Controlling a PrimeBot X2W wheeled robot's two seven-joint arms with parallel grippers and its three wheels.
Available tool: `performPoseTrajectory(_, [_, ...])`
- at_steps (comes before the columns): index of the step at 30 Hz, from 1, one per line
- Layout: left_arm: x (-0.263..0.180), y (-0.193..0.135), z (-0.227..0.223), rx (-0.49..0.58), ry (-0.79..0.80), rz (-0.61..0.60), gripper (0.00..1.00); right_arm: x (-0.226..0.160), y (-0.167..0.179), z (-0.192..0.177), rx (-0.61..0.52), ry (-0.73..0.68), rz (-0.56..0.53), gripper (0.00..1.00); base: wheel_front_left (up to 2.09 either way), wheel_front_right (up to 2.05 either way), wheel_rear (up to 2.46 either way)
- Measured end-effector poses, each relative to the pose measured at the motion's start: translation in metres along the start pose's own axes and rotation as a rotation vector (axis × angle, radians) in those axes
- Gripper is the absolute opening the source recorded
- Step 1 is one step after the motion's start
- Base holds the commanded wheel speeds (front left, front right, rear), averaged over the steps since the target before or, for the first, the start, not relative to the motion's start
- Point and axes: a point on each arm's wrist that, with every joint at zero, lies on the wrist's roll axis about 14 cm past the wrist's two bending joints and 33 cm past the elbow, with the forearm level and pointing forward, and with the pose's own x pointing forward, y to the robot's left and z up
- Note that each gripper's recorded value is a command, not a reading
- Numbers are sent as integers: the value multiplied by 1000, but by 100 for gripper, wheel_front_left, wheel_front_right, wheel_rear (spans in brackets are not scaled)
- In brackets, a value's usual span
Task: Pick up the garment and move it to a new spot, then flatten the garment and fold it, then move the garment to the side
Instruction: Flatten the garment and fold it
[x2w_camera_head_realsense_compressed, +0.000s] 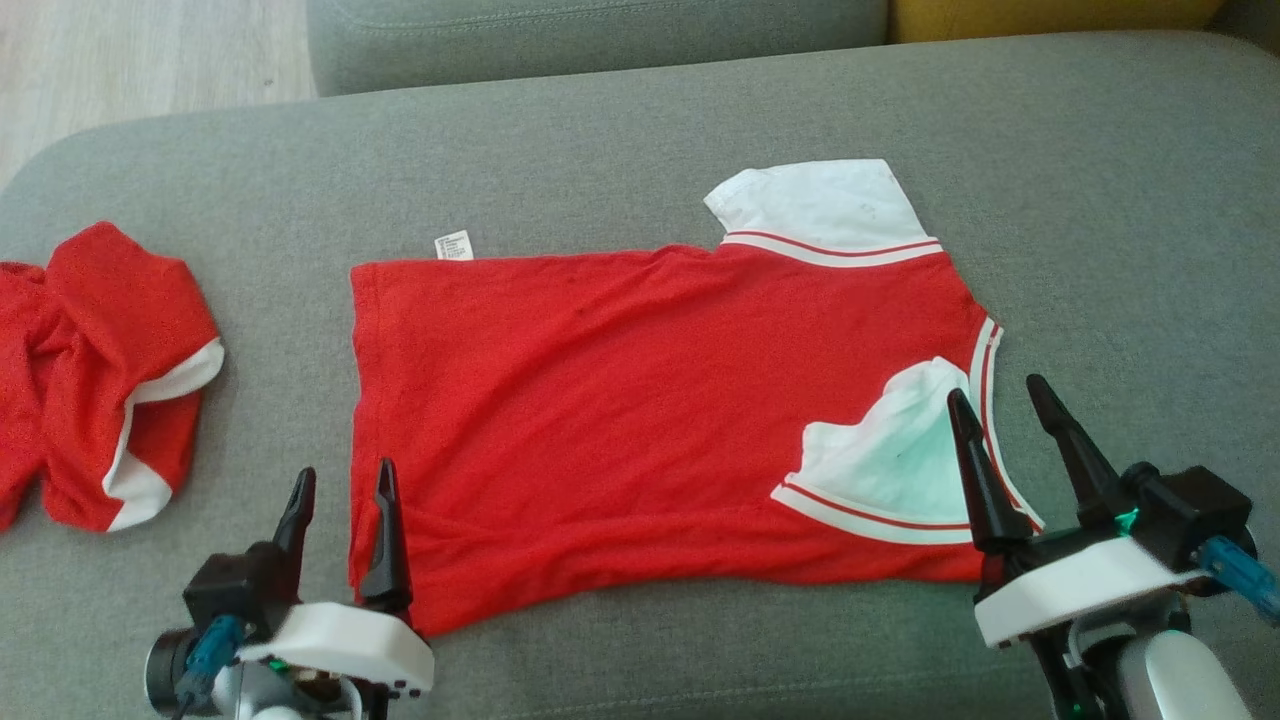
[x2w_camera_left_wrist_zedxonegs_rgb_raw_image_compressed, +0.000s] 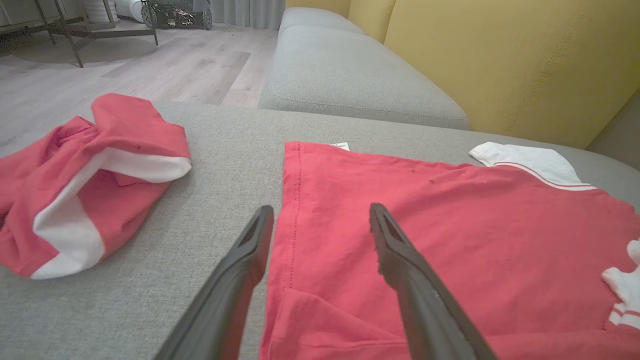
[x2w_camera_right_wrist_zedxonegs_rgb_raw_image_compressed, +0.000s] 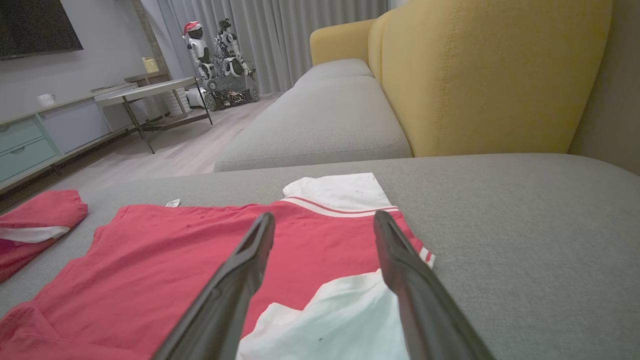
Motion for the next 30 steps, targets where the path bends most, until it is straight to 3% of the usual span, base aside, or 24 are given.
performPoseTrajectory(16, [4,-4,-6,-3,37,-15,100,3,1,-9,11,41,-3,100,0,0,0])
performPoseTrajectory(25, [108,-19,21,-4,8,-108,100,32,-1,-17,23,63,8,100,0,0,0])
performPoseTrajectory(30, [148,-13,-9,-4,134,-100,100,45,-3,-26,34,81,11,100,0,0,0])
